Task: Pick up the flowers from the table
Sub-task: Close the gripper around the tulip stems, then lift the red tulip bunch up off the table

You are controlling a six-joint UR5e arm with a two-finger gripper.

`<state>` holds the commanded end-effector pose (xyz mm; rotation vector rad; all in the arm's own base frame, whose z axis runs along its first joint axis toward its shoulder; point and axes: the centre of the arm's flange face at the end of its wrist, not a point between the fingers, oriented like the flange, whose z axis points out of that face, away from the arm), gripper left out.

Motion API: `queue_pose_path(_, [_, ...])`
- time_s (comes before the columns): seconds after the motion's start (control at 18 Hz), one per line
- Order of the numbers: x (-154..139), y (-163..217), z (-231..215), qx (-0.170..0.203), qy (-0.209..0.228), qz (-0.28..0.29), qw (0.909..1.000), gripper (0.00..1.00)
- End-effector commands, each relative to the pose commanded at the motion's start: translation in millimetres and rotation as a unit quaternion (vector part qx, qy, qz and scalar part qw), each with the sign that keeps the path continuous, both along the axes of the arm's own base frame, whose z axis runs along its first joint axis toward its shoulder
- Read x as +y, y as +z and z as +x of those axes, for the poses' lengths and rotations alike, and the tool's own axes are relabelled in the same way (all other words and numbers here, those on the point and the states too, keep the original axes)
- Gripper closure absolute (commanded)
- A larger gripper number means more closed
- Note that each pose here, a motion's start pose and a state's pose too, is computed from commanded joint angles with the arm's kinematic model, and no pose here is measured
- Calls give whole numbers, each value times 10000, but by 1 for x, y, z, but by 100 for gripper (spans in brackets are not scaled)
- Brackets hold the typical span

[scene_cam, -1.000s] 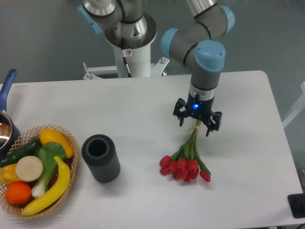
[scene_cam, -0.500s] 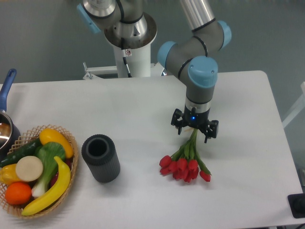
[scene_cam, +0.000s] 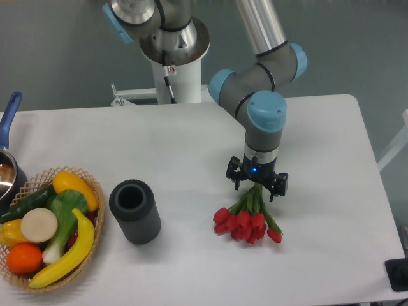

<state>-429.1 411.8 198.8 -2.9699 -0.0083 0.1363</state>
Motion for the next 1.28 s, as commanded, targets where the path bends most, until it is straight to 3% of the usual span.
queue_pose_path(0.72, [1, -10, -6, -77, 12, -19, 10000, 0])
queue_pose_path(1.06, [2, -15, -9, -105, 3, -29, 9999, 20])
queue_pose_path(1.28, [2, -14, -12, -100, 24, -7, 9999, 45])
